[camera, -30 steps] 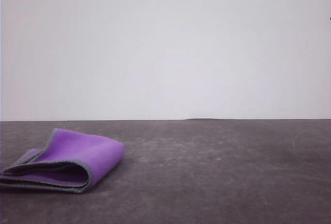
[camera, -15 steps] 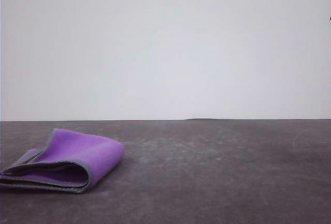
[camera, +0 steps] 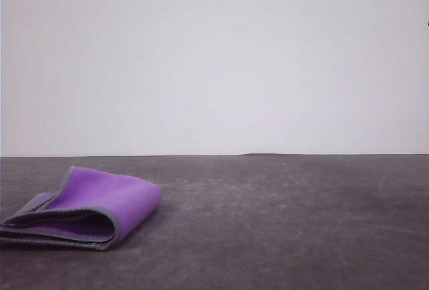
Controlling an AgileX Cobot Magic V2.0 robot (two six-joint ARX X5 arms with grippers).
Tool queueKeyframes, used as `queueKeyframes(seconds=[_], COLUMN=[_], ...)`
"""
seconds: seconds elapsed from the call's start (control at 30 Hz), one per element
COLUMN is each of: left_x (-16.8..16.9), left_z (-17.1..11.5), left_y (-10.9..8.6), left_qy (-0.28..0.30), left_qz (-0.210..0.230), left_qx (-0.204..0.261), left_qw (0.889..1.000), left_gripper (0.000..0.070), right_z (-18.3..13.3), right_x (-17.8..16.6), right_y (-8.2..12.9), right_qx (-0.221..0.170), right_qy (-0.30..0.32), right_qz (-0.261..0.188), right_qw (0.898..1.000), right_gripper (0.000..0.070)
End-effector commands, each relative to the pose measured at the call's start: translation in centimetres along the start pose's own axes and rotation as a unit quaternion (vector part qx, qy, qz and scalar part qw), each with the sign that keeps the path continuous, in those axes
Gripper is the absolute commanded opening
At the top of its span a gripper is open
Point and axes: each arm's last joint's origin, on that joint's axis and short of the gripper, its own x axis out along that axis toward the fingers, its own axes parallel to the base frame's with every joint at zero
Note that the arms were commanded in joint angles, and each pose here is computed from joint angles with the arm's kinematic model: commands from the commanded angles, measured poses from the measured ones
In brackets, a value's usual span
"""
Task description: Fold clothes
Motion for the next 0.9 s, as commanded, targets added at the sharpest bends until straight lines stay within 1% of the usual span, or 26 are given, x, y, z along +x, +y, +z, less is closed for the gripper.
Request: queueKeyframes(seconds=[0.0,0.27,0.33,0.43,0.53,0.63,0.7,0.87], left_x=[0.2,0.2,0.2,0.2,0.2,0.2,0.2,0.2], left_z=[-0.5,-0.5,-0.5,-0.5,-0.5,-0.5,-0.5,-0.5], left_y=[0.1,0.1,0.1,0.1,0.1,0.1,0.1,0.1], left_qy=[0.001,0.001,0.001,0.001,0.001,0.001,0.001,0.001], left_qz=[0.003,0.003,0.003,0.003,0.003,0.003,0.003,0.003], left_qx=[-0.001,-0.001,-0.001,-0.001,-0.001,-0.001,-0.001,-0.001], left_qw=[1.0,1.0,1.0,1.0,1.0,1.0,1.0,1.0], left_gripper=[0.0016,0.0016,0.0016,0.0016,0.0016,0.0016,0.0016,0.0016], right_z=[0.2,0.2,0.2,-0.1,-0.9,-2.4,-3.8,-8.1], right_x=[0.0,0.0,0.0,-0.2,-0.7,-0.8,-0.6,-0.1], right_y=[0.0,0.0,0.0,-0.1,-0.6,-0.8,-0.9,-1.3], right_qx=[-0.005,-0.005,-0.016,-0.027,-0.029,-0.037,-0.042,-0.054], right_qy=[-0.004,-0.004,-0.004,-0.011,-0.061,-0.134,-0.169,-0.229], right_qz=[0.0,0.0,-0.002,-0.027,-0.068,-0.079,-0.086,-0.112], right_qw=[1.0,1.0,1.0,0.999,0.995,0.987,0.981,0.966], right_gripper=[0.001,0.001,0.001,0.001,0.001,0.001,0.001,0.001])
